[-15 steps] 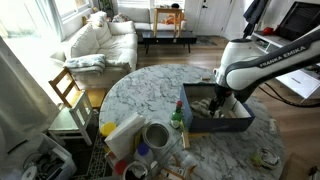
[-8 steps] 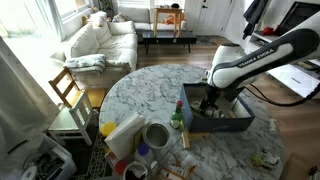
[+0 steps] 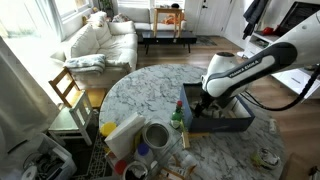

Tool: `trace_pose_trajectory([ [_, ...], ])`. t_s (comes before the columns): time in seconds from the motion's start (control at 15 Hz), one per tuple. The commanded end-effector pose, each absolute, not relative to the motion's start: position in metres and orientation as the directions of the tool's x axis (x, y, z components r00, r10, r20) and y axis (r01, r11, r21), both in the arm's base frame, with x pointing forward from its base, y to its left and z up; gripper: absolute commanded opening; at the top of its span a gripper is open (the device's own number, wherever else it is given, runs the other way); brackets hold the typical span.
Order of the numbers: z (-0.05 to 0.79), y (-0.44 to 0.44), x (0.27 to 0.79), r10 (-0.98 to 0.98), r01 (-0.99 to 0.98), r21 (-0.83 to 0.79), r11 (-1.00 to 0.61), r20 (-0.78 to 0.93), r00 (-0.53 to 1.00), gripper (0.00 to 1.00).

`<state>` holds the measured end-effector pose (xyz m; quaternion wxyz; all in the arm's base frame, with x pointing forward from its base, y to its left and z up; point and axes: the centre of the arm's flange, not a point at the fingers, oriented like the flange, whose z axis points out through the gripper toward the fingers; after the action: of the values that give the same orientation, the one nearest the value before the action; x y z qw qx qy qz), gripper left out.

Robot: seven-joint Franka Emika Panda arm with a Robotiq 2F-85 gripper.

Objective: Pick up the striped towel from the blue box and put it on the table, unfold the striped towel, pick up the wooden blocks from the striped towel and put them on the table one by one

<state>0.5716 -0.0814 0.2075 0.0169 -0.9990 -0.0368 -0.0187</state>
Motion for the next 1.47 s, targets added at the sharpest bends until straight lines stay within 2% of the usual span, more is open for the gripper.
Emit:
trace_pose_trajectory([
  [0.0,0.189,-0.080,0.576,0.065,0.067,-0.042,-0.997,0.030,0.997,0.73],
  [0.4,0.194,-0.081,0.582,0.055,0.056,-0.038,-0.998,0.024,0.998,0.27],
  [0.53,0.200,-0.083,0.583,0.049,0.049,-0.039,-0.998,0.016,0.999,0.19],
  [0.93,0.221,-0.085,0.587,0.063,0.062,-0.025,-0.998,-0.034,0.997,0.16],
  [1.4,0.297,-0.094,0.599,0.112,0.116,0.023,-0.993,-0.132,0.985,0.16],
])
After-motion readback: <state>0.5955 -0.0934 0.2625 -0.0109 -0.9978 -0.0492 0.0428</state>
